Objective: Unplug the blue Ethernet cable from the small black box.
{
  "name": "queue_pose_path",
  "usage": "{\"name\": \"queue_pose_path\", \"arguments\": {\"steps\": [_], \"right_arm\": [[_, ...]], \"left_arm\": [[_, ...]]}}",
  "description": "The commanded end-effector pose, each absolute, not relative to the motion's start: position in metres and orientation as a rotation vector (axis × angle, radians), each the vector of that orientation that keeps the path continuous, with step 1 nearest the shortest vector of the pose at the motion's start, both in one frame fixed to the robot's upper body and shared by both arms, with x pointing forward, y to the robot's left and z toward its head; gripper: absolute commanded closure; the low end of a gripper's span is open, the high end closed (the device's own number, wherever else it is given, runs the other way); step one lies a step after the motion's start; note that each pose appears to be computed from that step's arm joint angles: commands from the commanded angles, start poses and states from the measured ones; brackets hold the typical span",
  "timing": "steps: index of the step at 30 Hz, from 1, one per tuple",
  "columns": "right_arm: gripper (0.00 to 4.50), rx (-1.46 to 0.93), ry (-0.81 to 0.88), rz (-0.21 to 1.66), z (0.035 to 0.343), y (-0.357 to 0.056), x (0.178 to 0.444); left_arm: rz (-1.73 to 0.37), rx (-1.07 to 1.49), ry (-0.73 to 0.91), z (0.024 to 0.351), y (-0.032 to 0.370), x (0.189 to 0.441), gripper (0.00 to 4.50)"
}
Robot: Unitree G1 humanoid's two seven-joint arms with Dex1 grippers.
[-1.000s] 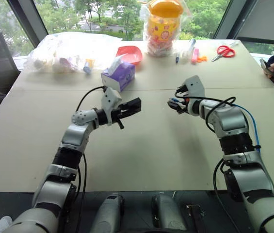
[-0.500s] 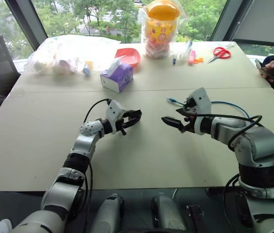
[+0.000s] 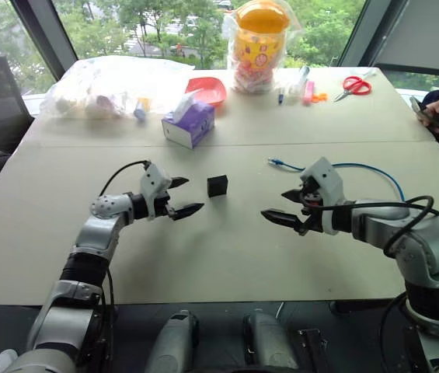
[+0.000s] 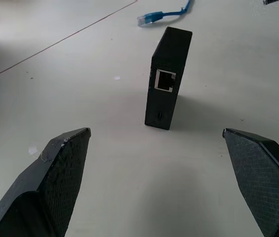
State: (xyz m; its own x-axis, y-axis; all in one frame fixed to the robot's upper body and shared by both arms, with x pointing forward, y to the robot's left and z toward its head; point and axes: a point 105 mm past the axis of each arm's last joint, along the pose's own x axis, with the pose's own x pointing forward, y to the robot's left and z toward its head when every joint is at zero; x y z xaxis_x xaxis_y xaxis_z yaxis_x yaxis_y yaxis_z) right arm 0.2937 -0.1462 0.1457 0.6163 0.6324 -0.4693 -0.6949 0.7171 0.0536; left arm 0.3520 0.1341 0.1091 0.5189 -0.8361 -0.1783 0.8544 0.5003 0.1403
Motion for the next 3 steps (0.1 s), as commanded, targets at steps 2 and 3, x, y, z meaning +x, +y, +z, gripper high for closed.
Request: {"name": "queue_pose_path", "arguments": {"steps": [2,3], "right_arm": [[0.24,-0.168,0.428,0.774,0.1585,-0.1519,0.2921],[0.24,-0.171,0.426,0.774,0.1589,-0.1527,0.2923]], "left_arm": [[-1.041,0.215,0.061,0.1393,0.1477,0.3415,0.03],[-1.040,0.217,0.062,0.1427,0.1498,0.3399,0.03]]}}
